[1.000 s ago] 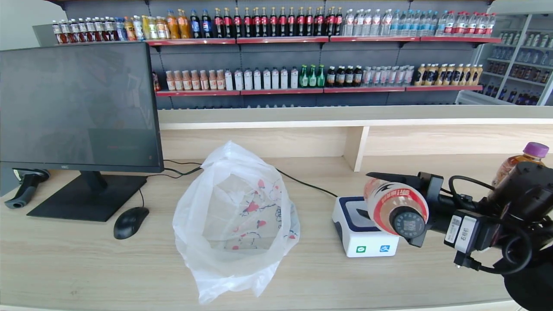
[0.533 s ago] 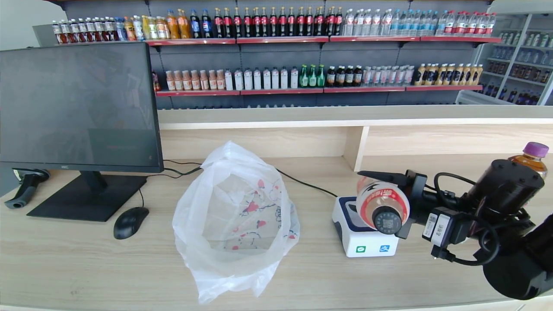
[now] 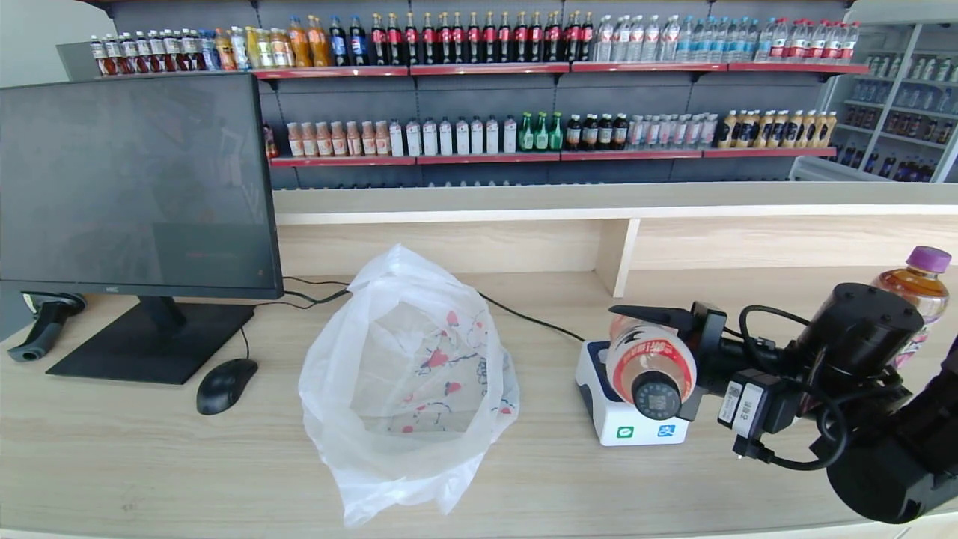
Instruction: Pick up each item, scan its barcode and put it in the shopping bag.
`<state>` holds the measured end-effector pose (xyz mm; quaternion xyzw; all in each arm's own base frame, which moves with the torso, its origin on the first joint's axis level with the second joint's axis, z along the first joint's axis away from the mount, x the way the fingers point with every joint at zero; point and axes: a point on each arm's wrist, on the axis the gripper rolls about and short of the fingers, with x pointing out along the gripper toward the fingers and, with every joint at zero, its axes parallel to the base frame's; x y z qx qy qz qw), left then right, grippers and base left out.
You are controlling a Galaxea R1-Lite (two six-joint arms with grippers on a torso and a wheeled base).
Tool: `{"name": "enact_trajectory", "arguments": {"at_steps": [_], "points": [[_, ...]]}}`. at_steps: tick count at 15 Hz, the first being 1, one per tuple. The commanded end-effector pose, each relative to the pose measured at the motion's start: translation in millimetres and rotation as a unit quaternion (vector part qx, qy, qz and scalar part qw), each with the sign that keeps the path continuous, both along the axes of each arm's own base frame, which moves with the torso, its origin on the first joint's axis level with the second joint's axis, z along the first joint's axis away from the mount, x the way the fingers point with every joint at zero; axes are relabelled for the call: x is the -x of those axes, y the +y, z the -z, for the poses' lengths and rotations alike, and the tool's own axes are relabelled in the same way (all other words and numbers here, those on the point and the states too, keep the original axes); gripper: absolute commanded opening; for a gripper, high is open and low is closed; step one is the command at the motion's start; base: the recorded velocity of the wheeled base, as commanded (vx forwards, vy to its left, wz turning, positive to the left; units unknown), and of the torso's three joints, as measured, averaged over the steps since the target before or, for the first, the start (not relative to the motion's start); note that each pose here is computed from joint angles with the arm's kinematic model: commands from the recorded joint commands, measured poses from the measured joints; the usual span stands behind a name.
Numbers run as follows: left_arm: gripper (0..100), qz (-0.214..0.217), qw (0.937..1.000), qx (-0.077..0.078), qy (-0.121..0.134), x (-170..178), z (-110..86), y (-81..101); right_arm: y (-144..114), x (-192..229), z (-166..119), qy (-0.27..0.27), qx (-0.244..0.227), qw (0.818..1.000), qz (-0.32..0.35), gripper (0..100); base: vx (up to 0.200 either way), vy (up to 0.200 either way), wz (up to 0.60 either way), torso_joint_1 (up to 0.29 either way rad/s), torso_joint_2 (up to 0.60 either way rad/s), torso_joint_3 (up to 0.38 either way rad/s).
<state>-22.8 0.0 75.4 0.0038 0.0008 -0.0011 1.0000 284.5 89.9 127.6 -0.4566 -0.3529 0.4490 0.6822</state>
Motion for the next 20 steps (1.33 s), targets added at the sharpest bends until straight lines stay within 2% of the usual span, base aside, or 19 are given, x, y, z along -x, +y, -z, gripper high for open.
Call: {"name": "enact_trajectory", "arguments": {"at_steps": [1,8,20], "points": [[100,-0.001,1.0,0.0,0.0,0.0,0.0,0.0,-1.3,4.4,-5.0,-0.013,0.0,1.0,0.009,0,0.0,0.0,0.0,0.0,0.0,0.0],[100,-0.001,1.0,0.0,0.0,0.0,0.0,0.0,9.7,8.1,-3.6,-0.034,0.009,0.999,-0.006,0,0.0,0.0,0.0,0.0,0.0,0.0],[100,0.0,1.0,0.0,0.0,0.0,0.0,0.0,9.3,10.7,-1.6,-0.055,0.02,0.998,-0.001,0,0.0,0.0,0.0,0.0,0.0,0.0]]}}
